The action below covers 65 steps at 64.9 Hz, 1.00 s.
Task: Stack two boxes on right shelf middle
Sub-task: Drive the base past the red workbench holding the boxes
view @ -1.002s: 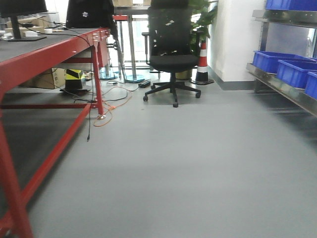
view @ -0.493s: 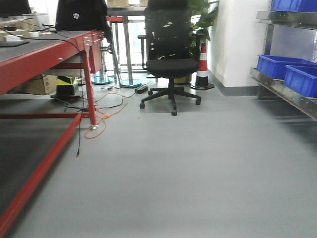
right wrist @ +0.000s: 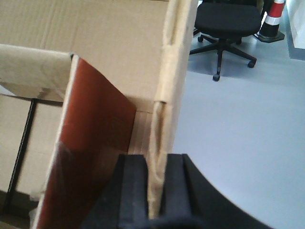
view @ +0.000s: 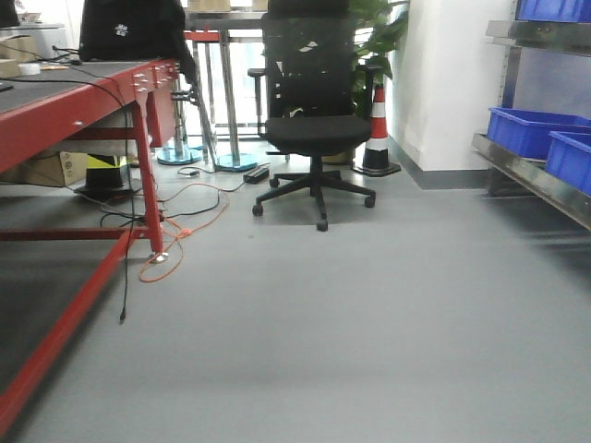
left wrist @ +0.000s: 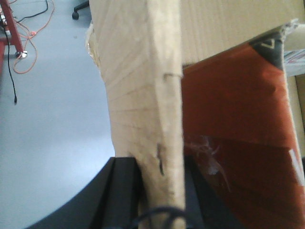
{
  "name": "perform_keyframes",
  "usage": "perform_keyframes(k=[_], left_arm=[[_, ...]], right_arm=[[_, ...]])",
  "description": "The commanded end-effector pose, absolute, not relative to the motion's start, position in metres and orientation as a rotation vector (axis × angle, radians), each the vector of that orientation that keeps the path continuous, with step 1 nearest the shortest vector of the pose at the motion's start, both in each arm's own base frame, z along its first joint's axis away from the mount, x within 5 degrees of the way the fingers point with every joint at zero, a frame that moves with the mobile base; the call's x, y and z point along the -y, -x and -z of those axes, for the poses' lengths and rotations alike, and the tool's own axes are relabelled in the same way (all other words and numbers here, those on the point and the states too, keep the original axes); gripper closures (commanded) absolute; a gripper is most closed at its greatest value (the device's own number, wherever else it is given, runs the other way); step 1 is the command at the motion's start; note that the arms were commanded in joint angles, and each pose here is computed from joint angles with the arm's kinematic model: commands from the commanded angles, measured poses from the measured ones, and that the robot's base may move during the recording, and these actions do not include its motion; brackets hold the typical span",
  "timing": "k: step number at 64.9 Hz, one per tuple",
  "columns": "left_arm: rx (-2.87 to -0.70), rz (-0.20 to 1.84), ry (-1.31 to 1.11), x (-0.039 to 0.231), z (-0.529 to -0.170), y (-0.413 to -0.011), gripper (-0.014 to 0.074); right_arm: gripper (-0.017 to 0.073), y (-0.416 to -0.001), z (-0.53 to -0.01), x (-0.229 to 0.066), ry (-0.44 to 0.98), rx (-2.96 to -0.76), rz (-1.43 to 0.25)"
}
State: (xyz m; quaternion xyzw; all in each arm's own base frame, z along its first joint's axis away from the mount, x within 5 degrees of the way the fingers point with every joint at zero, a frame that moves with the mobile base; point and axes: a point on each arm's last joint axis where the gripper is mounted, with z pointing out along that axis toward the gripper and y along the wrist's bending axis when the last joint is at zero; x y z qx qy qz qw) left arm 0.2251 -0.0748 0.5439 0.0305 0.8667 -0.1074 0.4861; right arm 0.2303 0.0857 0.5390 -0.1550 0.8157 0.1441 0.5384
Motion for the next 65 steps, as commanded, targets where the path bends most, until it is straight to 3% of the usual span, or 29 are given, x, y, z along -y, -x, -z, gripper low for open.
perform_keyframes(k=[1, 65], left_arm=[[-2.023, 0.275, -0.068, 0.071, -0.557, -0.217, 0.0705], [-2.023, 0.275, -0.068, 0.071, -0.557, -0.217, 0.0705]], right_arm=[[0.0711, -0.228, -0.549, -0.081, 0.356, -1.865, -0.295], [0.0711, -0.248, -0.539, -0.087, 0.356, -1.889, -0.294]])
